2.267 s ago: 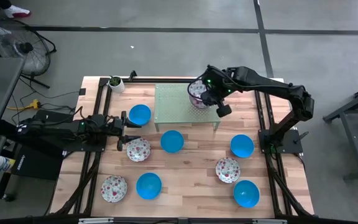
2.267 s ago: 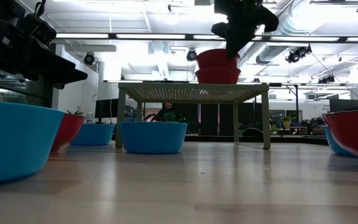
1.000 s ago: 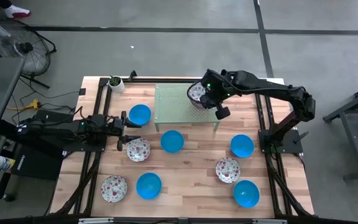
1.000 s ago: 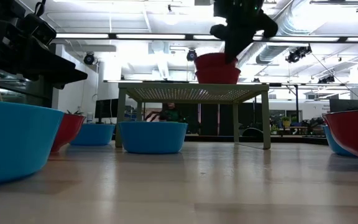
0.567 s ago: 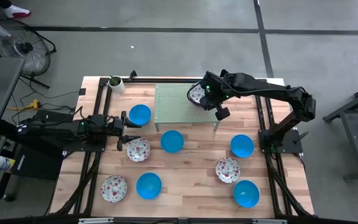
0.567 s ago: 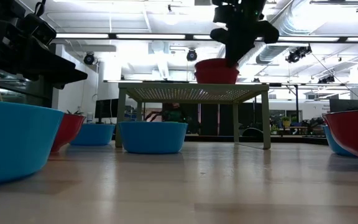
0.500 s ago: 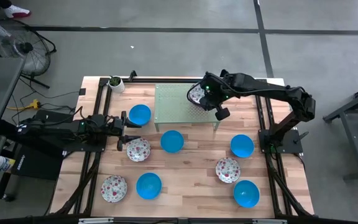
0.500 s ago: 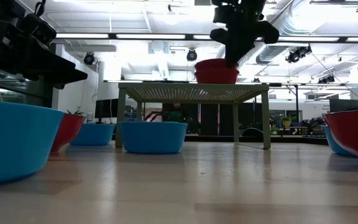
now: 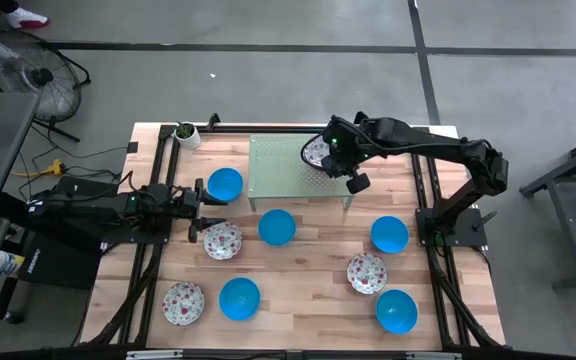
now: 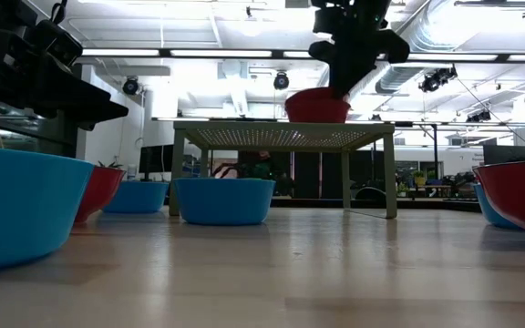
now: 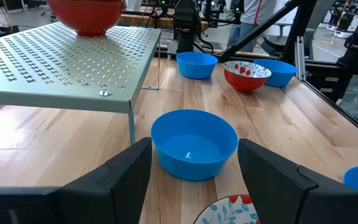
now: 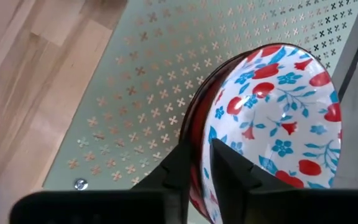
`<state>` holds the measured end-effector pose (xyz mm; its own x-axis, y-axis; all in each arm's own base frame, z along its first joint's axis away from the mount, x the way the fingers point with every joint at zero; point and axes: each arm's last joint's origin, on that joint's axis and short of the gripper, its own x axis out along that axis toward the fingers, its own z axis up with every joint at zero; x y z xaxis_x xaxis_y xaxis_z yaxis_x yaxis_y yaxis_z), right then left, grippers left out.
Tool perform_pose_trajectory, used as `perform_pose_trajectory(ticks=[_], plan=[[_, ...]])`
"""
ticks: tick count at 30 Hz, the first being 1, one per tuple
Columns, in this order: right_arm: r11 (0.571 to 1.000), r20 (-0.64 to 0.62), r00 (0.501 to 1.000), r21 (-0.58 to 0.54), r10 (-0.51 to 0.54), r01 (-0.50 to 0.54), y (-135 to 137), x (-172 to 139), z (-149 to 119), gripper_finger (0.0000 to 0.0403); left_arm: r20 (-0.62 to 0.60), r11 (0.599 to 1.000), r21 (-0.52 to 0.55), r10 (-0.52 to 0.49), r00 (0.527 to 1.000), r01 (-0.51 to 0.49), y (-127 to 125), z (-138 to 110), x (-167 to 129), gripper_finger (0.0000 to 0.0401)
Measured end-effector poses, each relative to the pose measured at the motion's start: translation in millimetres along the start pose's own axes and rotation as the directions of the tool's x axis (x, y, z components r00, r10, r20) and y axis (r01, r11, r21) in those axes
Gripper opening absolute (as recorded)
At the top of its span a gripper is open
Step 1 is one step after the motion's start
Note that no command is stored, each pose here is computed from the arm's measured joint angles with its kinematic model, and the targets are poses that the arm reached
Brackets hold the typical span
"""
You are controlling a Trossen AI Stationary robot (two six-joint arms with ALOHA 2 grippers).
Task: Pick & Place Mini bowls
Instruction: Stack the red bowl on top of the red bowl on the shelf
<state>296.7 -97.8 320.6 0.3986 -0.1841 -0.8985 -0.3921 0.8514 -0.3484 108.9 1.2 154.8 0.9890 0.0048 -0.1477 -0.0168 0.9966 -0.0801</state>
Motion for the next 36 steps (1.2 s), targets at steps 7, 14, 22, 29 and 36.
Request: perform_pose_trajectory(ticks=[7, 14, 22, 29, 36], plan=[[1.000, 0.000, 1.000, 0.023, -0.008, 0.008, 0.7, -4.0, -1.0, 0.0070, 0.000, 1.000, 0.000, 0.001, 1.000, -0.001, 0.0, 0.0, 0.0, 0.0234], [0.999, 0.040, 0.998, 0.026, -0.039, 0.038, 4.2, -23.8, -4.8, 0.0071, 0.000, 1.000, 0.000, 0.001, 1.000, -0.001, 0.0, 0.0, 0.0, 0.0234], [0.987, 0.195, 0.981, 0.155, 0.012, -0.043, 14.6, -47.0, -7.3, 0.0060, 0.000, 1.000, 0.000, 0.000, 1.000, 0.000, 0.0, 0.0, 0.0, 0.0234], [0.961, 0.311, 0.938, 0.270, -0.154, 0.068, 35.8, -38.9, -28.3, 0.0008, 0.000, 1.000, 0.000, 0.000, 1.000, 0.000, 0.0, 0.0, 0.0, 0.0234], [0.875, 0.415, 0.830, 0.456, -0.372, 0.164, 57.8, -33.4, -51.7, 0.0001, 0.000, 1.000, 0.000, 0.000, 1.000, 0.000, 0.0, 0.0, 0.0, 0.0234]])
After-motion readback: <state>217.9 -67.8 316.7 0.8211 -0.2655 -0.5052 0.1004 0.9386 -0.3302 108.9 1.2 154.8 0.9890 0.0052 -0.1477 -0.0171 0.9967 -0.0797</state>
